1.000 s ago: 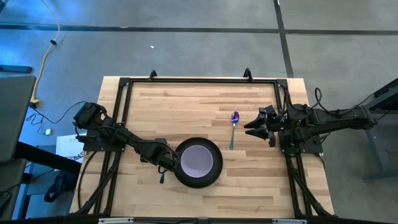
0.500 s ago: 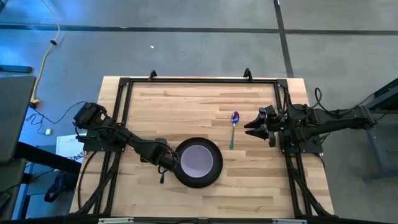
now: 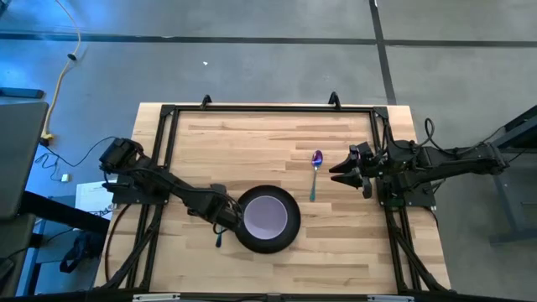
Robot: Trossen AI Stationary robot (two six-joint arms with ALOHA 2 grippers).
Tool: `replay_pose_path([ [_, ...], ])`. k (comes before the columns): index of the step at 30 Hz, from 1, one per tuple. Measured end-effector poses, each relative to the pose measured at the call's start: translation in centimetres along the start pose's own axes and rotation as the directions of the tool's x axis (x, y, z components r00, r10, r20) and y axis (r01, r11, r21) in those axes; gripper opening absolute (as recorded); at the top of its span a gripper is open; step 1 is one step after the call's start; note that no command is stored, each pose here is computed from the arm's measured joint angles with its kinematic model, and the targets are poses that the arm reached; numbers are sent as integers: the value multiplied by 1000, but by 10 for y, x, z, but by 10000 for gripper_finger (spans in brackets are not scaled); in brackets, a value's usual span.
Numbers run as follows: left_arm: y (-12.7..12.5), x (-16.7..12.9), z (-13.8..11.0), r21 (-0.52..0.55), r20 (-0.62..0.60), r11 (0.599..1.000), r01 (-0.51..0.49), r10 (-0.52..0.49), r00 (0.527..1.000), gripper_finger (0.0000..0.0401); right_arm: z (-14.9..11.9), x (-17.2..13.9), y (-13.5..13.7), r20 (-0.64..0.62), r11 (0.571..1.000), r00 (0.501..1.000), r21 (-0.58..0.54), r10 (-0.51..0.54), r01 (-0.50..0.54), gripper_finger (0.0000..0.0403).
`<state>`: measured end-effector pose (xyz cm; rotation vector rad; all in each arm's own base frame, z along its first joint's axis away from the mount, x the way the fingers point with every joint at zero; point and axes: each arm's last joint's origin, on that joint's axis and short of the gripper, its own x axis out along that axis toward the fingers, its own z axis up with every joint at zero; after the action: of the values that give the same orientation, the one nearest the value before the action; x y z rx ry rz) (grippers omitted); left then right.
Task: Set table place
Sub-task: Put the violet spoon into the violet bowl
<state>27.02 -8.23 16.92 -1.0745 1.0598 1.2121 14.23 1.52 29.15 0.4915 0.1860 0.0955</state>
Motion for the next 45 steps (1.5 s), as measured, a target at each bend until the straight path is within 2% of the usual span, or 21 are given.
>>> replay_pose_path([
  [5,-7,-29,4,25,48,999,-42,41,998,47,0,0,1,-11,1000,1000,0,20,-20,147],
  [10,-15,-80,14,63,212,997,-49,34,977,47,0,0,1,-12,1000,1000,3,21,-21,147],
  [12,-17,-103,16,84,278,996,-26,1,961,47,-1,0,0,-14,1000,1000,18,21,-20,147],
  [15,-18,-135,19,122,395,992,23,-70,916,47,-1,0,0,-19,1000,1000,22,19,-18,147],
  [18,-18,-160,17,199,499,977,77,-168,850,47,-1,0,0,-18,1000,1000,22,19,-19,147],
  [23,-11,-186,16,370,610,926,68,-298,734,47,-1,0,0,-16,1000,1000,22,20,-20,147],
  [27,-1,-197,9,497,646,868,-7,-365,671,47,-1,0,0,-19,999,1000,48,19,-18,147],
  [29,5,-204,4,567,651,822,-57,-404,642,47,-1,0,0,-18,997,1000,73,16,-15,147],
  [32,18,-216,-1,626,664,774,-93,-468,583,47,-1,0,-1,7,993,1000,111,-30,30,147],
  [34,29,-225,-2,655,662,750,-93,-509,551,47,0,0,-2,25,989,998,132,-65,62,147],
  [40,62,-252,-1,699,642,715,-18,-615,459,47,1,0,-3,72,981,986,133,-149,139,147],
  [43,72,-258,4,699,624,714,37,-634,457,47,1,1,-4,88,976,979,134,-183,171,147],
  [45,75,-259,7,700,601,711,61,-634,487,47,0,3,-5,84,975,978,134,-189,177,147],
])
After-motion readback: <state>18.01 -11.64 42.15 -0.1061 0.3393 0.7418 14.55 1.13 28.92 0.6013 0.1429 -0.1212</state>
